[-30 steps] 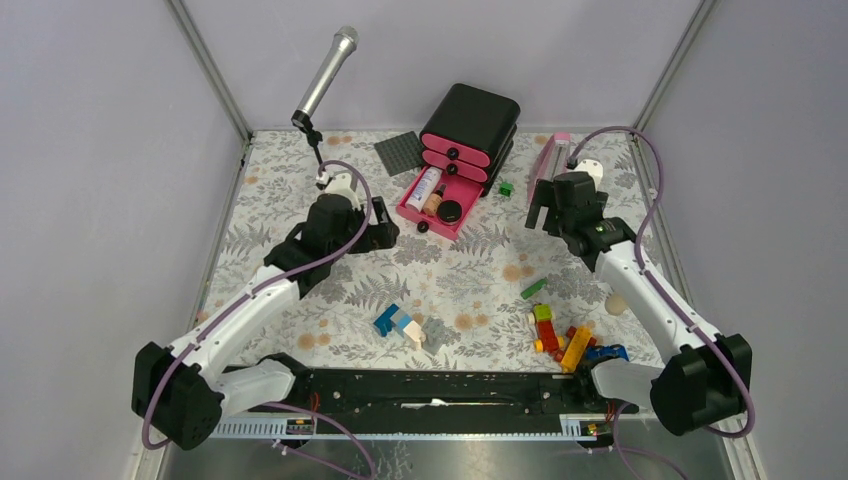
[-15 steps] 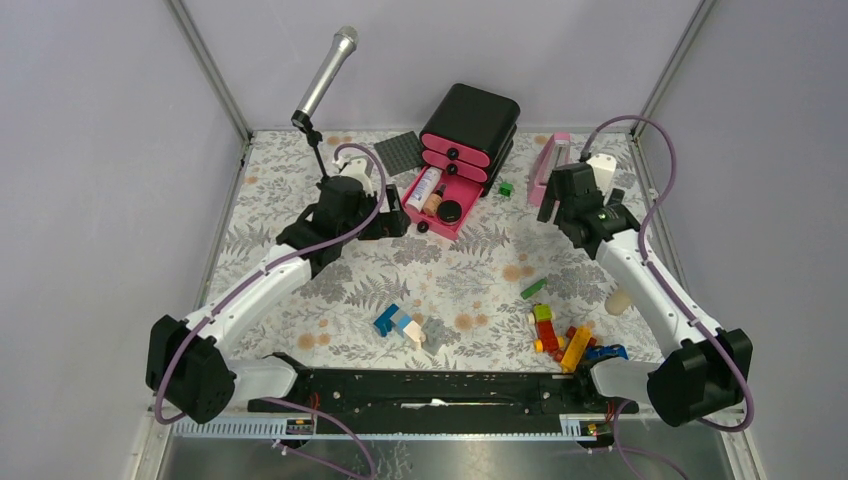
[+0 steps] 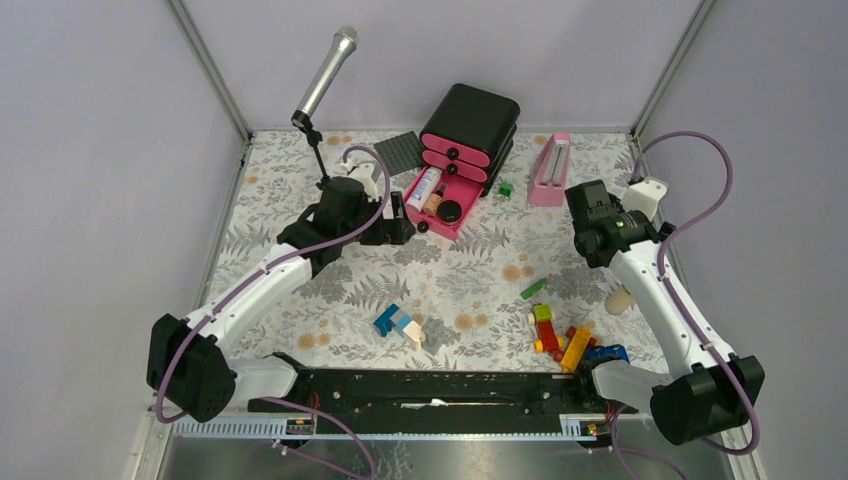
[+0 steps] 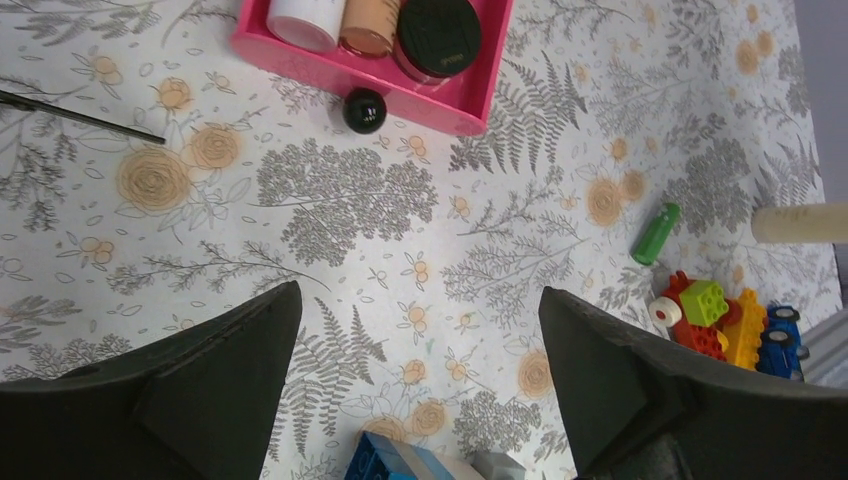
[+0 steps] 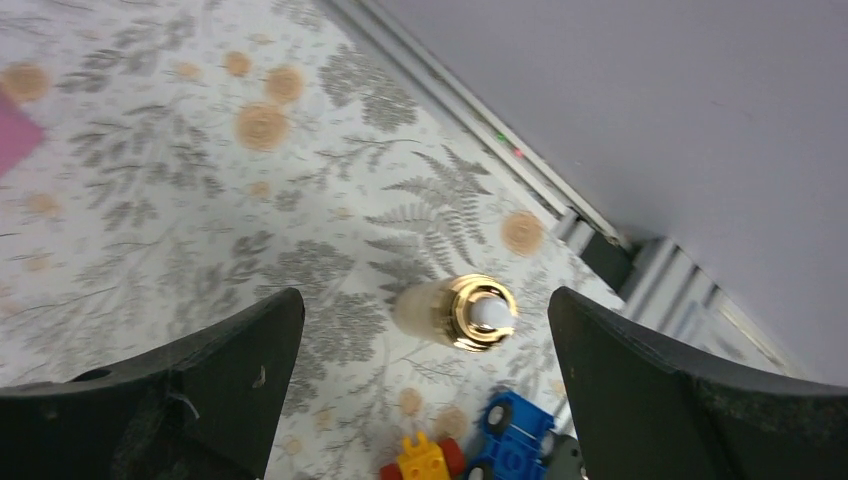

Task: Organize the makeup
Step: Pick up the makeup from the center of the board.

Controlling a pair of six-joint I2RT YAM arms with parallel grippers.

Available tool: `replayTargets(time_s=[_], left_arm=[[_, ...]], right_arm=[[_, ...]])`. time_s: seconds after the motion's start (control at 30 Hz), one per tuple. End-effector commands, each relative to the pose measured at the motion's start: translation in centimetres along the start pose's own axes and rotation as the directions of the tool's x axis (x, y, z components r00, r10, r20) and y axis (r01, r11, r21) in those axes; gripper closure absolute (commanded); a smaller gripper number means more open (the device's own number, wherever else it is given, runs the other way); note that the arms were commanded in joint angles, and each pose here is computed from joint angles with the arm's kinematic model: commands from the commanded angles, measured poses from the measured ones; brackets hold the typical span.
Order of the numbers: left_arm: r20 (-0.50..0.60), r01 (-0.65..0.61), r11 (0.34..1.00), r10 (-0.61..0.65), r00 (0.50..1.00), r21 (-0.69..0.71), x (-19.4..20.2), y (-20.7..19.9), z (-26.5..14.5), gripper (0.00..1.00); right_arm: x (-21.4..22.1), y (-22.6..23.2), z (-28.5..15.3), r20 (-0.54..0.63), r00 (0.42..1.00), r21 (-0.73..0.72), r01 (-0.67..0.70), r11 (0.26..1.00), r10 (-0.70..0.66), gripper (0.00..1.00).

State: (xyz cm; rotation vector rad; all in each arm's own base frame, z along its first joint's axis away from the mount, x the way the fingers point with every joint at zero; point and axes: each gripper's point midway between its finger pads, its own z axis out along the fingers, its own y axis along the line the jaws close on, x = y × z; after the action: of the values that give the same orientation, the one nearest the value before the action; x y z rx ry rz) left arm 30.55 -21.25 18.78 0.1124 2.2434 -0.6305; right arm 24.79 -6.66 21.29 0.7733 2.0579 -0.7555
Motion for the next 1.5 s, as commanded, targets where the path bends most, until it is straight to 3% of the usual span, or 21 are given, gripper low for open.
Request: replayTargets(time_s=[0.0, 0.37, 1.47], left_arm=[[0.002, -0.03, 0.994, 0.03, 1.0, 0.104, -0.9, -2.3, -0.8, 0.03], [-0.032, -0.017, 0.985, 0.023, 0.999, 0.17, -0.6, -4.5, -1.9, 0.05], [-0.071, -0.033, 0.985, 0.046, 0.996, 0.168, 0.7, -5.2, -1.6, 0.05]], right_arm=[[-1.0, -4.2, -0.5, 0.061, 0.998, 0.189, -0.044, 0.981, 0.033, 0.01], [-0.7, -4.8, -0.1, 0.028, 0.974, 0.146, -0.228, 0.962, 0.227, 0.01], [9.4, -1.8, 6.4, -0.283, 0.94, 0.06, -0.181, 0.982, 0.191, 0.01]])
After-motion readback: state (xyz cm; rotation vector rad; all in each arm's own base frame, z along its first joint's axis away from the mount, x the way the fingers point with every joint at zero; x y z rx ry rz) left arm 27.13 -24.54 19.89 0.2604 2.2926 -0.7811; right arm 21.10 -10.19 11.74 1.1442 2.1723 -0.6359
